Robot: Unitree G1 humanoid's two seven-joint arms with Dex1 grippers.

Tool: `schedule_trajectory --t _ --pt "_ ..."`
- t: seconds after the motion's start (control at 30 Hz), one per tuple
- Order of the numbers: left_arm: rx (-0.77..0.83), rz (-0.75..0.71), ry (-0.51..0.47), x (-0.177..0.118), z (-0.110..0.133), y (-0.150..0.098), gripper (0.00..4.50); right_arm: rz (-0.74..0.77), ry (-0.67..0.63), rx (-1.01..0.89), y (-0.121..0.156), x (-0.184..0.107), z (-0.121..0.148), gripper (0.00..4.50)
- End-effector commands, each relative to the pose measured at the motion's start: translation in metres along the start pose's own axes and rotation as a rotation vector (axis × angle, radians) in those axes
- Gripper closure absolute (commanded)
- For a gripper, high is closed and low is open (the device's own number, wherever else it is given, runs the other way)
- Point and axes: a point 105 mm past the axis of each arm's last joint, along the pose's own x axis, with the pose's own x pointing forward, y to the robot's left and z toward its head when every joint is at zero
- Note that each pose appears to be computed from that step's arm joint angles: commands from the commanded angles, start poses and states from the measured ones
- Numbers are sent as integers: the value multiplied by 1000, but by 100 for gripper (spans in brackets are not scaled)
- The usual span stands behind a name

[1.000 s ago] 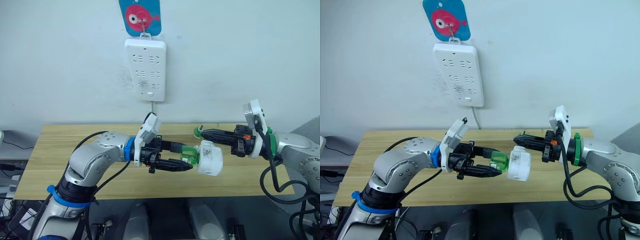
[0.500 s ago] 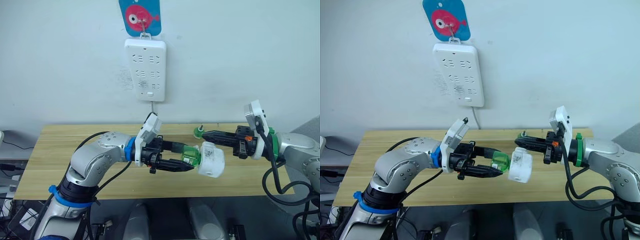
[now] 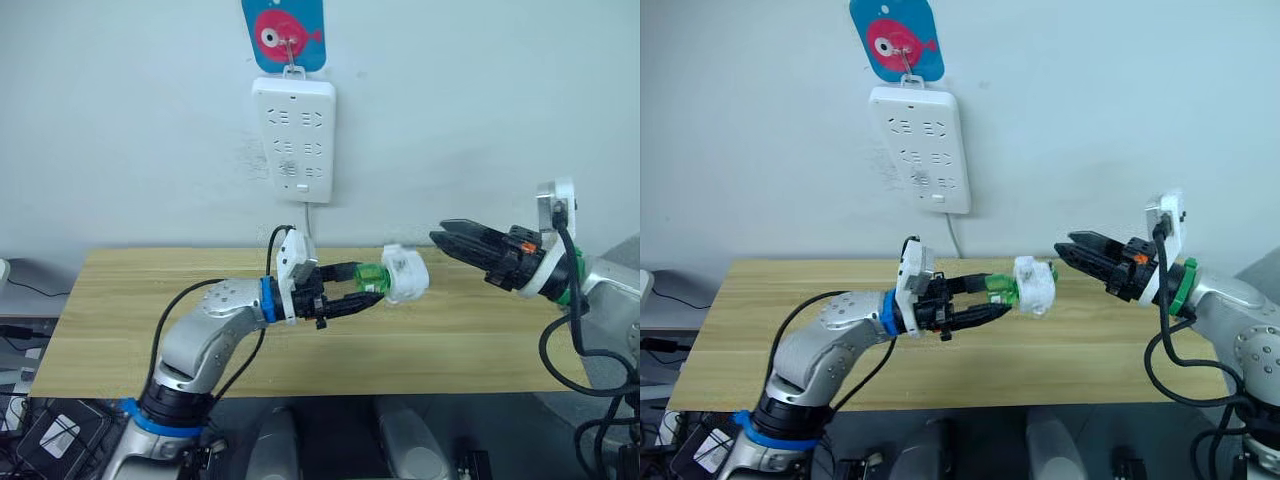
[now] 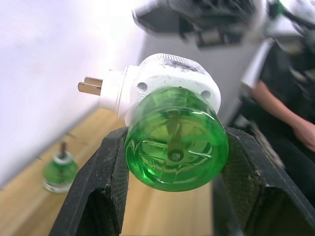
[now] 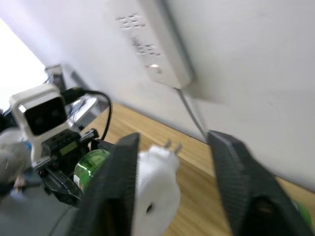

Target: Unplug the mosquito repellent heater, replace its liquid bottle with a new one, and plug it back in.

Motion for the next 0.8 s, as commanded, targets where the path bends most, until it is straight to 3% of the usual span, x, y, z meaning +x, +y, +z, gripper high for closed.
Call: schedule_trajectory --t 0.03,0.1,0.5,0.8 --pt "41 88 -90 14 10 3 219 -46 -70 67 4 -12 -1 70" --pt "53 144 -124 19 13 9 219 -75 -91 126 5 -16 -6 3" --pt "-18 214 -246 40 22 7 219 -192 -247 533 18 10 -29 0" --pt "-56 161 -243 43 22 -4 219 -111 -285 592 30 22 -18 0"
